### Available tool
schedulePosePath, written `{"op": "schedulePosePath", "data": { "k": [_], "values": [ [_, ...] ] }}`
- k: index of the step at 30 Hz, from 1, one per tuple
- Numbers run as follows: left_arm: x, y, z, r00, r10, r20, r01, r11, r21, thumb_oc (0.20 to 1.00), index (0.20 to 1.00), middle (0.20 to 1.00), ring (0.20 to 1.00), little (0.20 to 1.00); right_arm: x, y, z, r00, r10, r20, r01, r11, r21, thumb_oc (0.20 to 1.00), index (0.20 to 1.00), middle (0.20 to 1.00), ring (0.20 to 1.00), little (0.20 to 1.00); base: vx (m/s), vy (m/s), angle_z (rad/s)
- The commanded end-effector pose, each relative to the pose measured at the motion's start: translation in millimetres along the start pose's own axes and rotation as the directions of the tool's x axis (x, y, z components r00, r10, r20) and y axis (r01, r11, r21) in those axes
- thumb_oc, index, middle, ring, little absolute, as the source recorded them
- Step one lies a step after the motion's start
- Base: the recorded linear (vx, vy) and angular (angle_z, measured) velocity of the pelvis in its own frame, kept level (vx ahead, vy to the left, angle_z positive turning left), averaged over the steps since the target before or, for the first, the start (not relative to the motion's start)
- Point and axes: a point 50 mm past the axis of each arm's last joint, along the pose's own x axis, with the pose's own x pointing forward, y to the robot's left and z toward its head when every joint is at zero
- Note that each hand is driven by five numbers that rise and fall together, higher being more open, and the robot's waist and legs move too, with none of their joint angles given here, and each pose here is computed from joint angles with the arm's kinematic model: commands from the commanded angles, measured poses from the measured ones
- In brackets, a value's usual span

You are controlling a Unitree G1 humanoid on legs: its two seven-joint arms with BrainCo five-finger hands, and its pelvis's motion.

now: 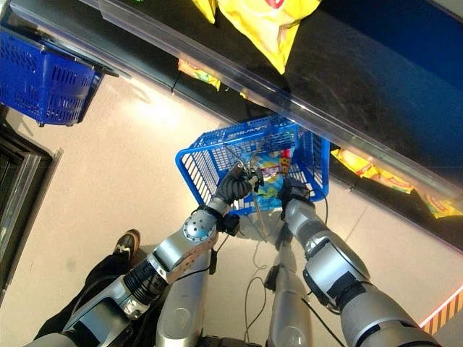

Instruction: Pick up the snacks into the basket

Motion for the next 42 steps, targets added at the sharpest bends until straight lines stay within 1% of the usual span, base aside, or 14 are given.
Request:
{"op": "schedulePosePath", "data": {
  "k": [1, 2, 9, 15, 16, 18, 20, 25, 30, 36, 37, 38, 39, 42],
  "values": [
    [-4.7, -56.2, 74.5, 0.916, -0.207, 0.345, 0.257, 0.960, -0.106, 0.200, 0.200, 0.200, 0.200, 0.200, 9.7, -37.4, 8.6, 0.995, -0.103, 0.000, 0.103, 0.995, 0.009, 0.498, 0.498, 0.498, 0.498, 0.498, -0.03, 0.004, 0.07],
    [-5.8, -56.3, 78.3, 0.911, -0.204, 0.359, 0.263, 0.957, -0.122, 0.200, 0.200, 0.200, 0.200, 0.200, 10.4, -42.5, 7.5, 0.992, -0.126, -0.014, 0.127, 0.989, 0.071, 1.000, 1.000, 1.000, 1.000, 1.000, -0.03, 0.010, 0.09],
    [0.0, -38.3, 70.9, 0.941, -0.088, 0.327, 0.141, 0.980, -0.141, 0.200, 0.200, 0.200, 0.200, 0.200, 2.4, -12.8, 4.3, 0.996, -0.068, -0.050, 0.081, 0.945, 0.317, 1.000, 1.000, 1.000, 1.000, 1.000, 0.00, 0.012, 0.08],
    [9.6, 4.6, 28.6, 0.974, 0.128, 0.189, -0.142, 0.988, 0.064, 0.200, 0.200, 0.200, 0.200, 0.200, -19.8, 42.6, -0.9, 0.997, 0.071, -0.032, -0.043, 0.847, 0.529, 1.000, 1.000, 1.000, 1.000, 1.000, 0.01, -0.007, 0.01],
    [1.9, 43.5, -18.3, 0.950, 0.311, 0.021, -0.309, 0.931, 0.196, 0.200, 0.200, 0.200, 0.200, 0.200, -39.3, 71.1, -7.4, 0.992, 0.125, -0.003, -0.096, 0.781, 0.617, 1.000, 1.000, 1.000, 1.000, 1.000, 0.04, -0.023, 0.02],
    [2.3, 43.7, -17.8, 0.950, 0.311, 0.023, -0.309, 0.931, 0.196, 0.200, 0.200, 0.200, 0.200, 0.200, -39.1, 70.6, -7.1, 0.992, 0.123, -0.002, -0.095, 0.781, 0.617, 1.000, 1.000, 1.000, 1.000, 1.000, 0.02, -0.012, 0.01],
    [-16.4, 82.5, -54.5, 0.866, 0.486, -0.115, -0.445, 0.855, 0.265, 0.200, 0.200, 0.200, 0.200, 0.200, -52.2, 80.0, -24.5, 0.991, 0.136, -0.003, -0.101, 0.753, 0.650, 1.000, 1.000, 1.000, 1.000, 1.000, 0.05, -0.056, 0.00],
    [-44.8, 112.0, -82.5, 0.776, 0.596, -0.208, -0.516, 0.789, 0.334, 0.200, 0.200, 0.200, 0.200, 0.200, -61.8, 86.2, -51.2, 0.986, 0.160, -0.040, -0.106, 0.802, 0.588, 1.000, 1.000, 1.000, 1.000, 1.000, 0.05, -0.073, -0.09],
    [-118.1, 150.5, -140.9, 0.509, 0.766, -0.393, -0.530, 0.638, 0.559, 0.200, 0.200, 0.200, 0.200, 0.200, -75.6, 87.8, -75.3, 0.988, 0.132, -0.079, -0.059, 0.801, 0.596, 1.000, 1.000, 1.000, 1.000, 1.000, 0.05, -0.187, -0.12],
    [-184.9, 139.3, -190.8, 0.262, 0.757, -0.599, -0.444, 0.646, 0.621, 0.200, 0.200, 0.200, 0.200, 0.200, -87.1, 73.7, -90.9, 0.996, 0.080, -0.044, -0.038, 0.805, 0.592, 1.000, 1.000, 1.000, 1.000, 1.000, 0.02, -0.115, -0.20],
    [-215.4, 123.6, -209.4, 0.142, 0.710, -0.690, -0.427, 0.673, 0.604, 0.200, 0.200, 0.200, 0.200, 0.200, -93.6, 67.5, -95.8, 0.998, 0.059, -0.020, -0.035, 0.799, 0.601, 1.000, 1.000, 1.000, 1.000, 1.000, 0.05, -0.037, -0.21],
    [-215.3, 123.6, -209.4, 0.142, 0.710, -0.690, -0.427, 0.673, 0.604, 0.200, 0.200, 0.200, 0.200, 0.200, -93.6, 67.4, -95.9, 0.998, 0.059, -0.020, -0.035, 0.799, 0.601, 1.000, 1.000, 1.000, 1.000, 1.000, 0.13, -0.035, -0.23],
    [-246.2, 103.3, -224.6, 0.015, 0.636, -0.772, -0.440, 0.697, 0.566, 0.200, 0.200, 0.200, 0.200, 0.200, -101.5, 61.1, -104.8, 0.999, 0.031, -0.037, -0.001, 0.770, 0.638, 1.000, 1.000, 1.000, 1.000, 1.000, 0.09, 0.017, -0.14],
    [-260.1, 99.8, -227.3, -0.014, 0.628, -0.778, -0.401, 0.710, 0.580, 0.200, 0.200, 0.200, 0.200, 0.200, -113.6, 66.0, -110.4, 0.997, 0.038, -0.063, 0.016, 0.719, 0.695, 1.000, 1.000, 1.000, 1.000, 1.000, 0.12, 0.018, 0.05]
  ]
}}
